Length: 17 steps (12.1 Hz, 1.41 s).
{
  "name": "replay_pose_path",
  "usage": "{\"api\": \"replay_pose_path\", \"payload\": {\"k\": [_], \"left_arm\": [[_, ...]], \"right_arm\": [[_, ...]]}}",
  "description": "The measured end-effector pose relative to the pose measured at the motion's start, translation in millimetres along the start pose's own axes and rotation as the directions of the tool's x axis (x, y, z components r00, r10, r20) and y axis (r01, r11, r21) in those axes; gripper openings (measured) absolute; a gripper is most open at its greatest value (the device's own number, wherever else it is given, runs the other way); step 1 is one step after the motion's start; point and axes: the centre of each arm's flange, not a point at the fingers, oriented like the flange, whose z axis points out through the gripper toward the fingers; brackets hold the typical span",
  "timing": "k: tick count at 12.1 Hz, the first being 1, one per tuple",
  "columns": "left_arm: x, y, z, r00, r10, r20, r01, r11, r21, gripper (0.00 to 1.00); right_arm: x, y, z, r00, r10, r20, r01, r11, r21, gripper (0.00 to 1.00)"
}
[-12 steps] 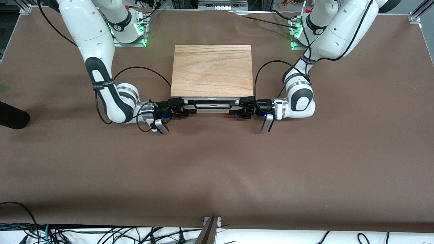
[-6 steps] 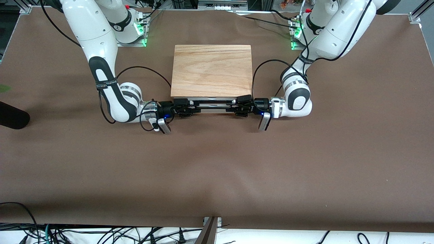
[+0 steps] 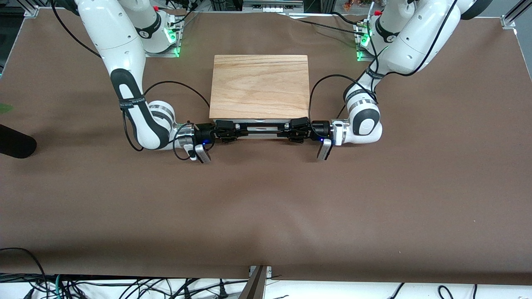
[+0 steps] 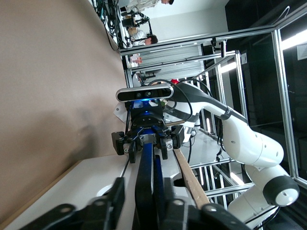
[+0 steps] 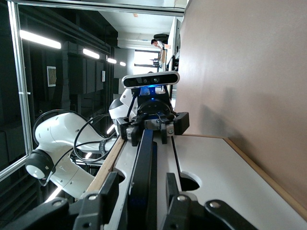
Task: Pull top drawer with both arms simultaneously
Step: 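Hold the black handle with both grippers and begin pulling outward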
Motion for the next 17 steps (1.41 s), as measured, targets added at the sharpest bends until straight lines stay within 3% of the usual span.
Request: {"api": "replay_pose_path", "payload": {"k": [2, 3, 4, 11, 17], "left_arm": [[-2, 0, 0, 1.000, -0.017, -0.011, 0.017, 1.000, -0.007, 0.27], [-2, 1, 0, 1.000, -0.025, -0.012, 0.025, 1.000, -0.014, 0.20], [-3, 0, 0, 0.999, -0.033, -0.017, 0.032, 0.999, -0.014, 0.20], [-5, 0, 0, 0.998, -0.049, -0.028, 0.049, 0.999, -0.018, 0.20], [-2, 0, -3, 0.992, -0.122, -0.033, 0.122, 0.992, -0.016, 0.19]], "right_arm": [[0, 0, 0, 1.000, -0.002, 0.001, 0.002, 1.000, -0.001, 0.42], [0, 0, 0, 1.000, -0.002, 0.001, 0.002, 1.000, -0.001, 0.30], [0, -1, 0, 1.000, -0.004, 0.003, 0.004, 1.000, 0.002, 0.19], [2, -2, 0, 1.000, -0.003, 0.008, 0.003, 1.000, -0.003, 0.18], [18, -3, 2, 0.998, -0.008, 0.056, 0.009, 1.000, -0.017, 0.18]]}}
